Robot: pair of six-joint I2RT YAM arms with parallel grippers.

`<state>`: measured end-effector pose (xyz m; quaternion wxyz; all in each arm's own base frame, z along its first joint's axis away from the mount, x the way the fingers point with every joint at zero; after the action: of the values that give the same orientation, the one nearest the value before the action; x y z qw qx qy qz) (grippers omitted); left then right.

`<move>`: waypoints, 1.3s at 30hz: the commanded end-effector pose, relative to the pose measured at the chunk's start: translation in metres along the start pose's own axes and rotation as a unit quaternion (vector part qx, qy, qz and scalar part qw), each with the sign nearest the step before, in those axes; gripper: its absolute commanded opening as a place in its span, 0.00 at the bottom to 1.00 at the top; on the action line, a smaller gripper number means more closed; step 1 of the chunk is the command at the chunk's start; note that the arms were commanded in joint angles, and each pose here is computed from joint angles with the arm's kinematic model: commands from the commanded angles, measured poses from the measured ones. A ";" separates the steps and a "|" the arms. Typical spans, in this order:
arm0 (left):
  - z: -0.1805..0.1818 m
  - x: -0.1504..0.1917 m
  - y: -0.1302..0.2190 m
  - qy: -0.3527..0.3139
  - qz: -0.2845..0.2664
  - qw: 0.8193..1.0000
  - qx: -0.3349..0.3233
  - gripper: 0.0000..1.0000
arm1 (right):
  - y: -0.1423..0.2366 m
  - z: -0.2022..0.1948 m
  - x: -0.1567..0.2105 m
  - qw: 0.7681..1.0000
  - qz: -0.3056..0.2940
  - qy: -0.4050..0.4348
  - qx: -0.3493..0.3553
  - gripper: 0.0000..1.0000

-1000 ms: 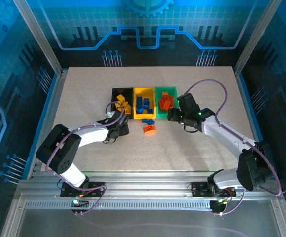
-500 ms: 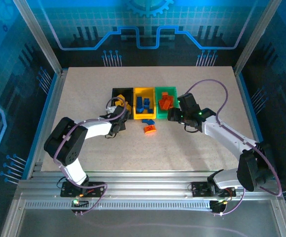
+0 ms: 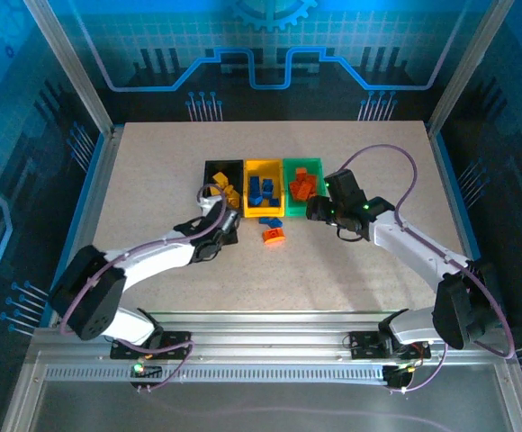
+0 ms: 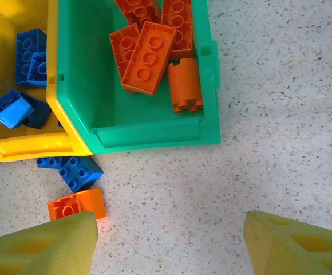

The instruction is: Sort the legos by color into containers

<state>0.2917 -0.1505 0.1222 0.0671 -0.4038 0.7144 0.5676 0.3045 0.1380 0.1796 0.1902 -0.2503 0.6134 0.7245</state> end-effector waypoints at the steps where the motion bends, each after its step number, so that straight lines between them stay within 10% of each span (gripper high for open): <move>1: -0.019 -0.031 0.016 0.020 -0.024 0.999 0.012 0.29 | -0.006 -0.003 0.001 1.000 0.004 -0.015 0.002 0.70; 14: -0.053 -0.116 -0.071 0.052 -0.013 0.997 -0.062 0.30 | 0.003 -0.006 0.007 1.000 0.011 -0.015 0.002 0.70; 19: -0.057 -0.122 -0.085 0.055 0.005 0.996 -0.067 0.50 | 0.008 -0.003 0.011 1.000 0.015 -0.004 -0.016 0.71; 28: -0.084 -0.134 -0.024 0.084 0.001 0.995 0.047 0.99 | 0.004 0.022 0.026 0.996 0.030 0.043 -0.075 0.76; 37: -0.074 -0.073 0.060 0.076 0.021 0.984 0.159 0.99 | -0.037 0.081 0.049 0.986 0.080 0.128 -0.066 0.83; 39: -0.060 -0.056 0.068 0.080 0.027 0.984 0.159 0.99 | -0.047 0.093 0.051 0.984 0.087 0.141 -0.058 1.00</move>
<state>0.3268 -0.1730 0.2476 0.0836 -0.4276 0.8000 0.4124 0.2681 0.2179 0.1192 0.0143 -0.2847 0.6058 0.7428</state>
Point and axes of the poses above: each hand's point on the last joint's axis, 136 mm out from that joint toward the fingers, its own y axis back along the fingers, its own z axis along the line the jaws close on, x = y × z, the point moved 5 cm from there along y, back along the fingers, and after that the axes turned 14 degrees about y, right-handed, at the moved point
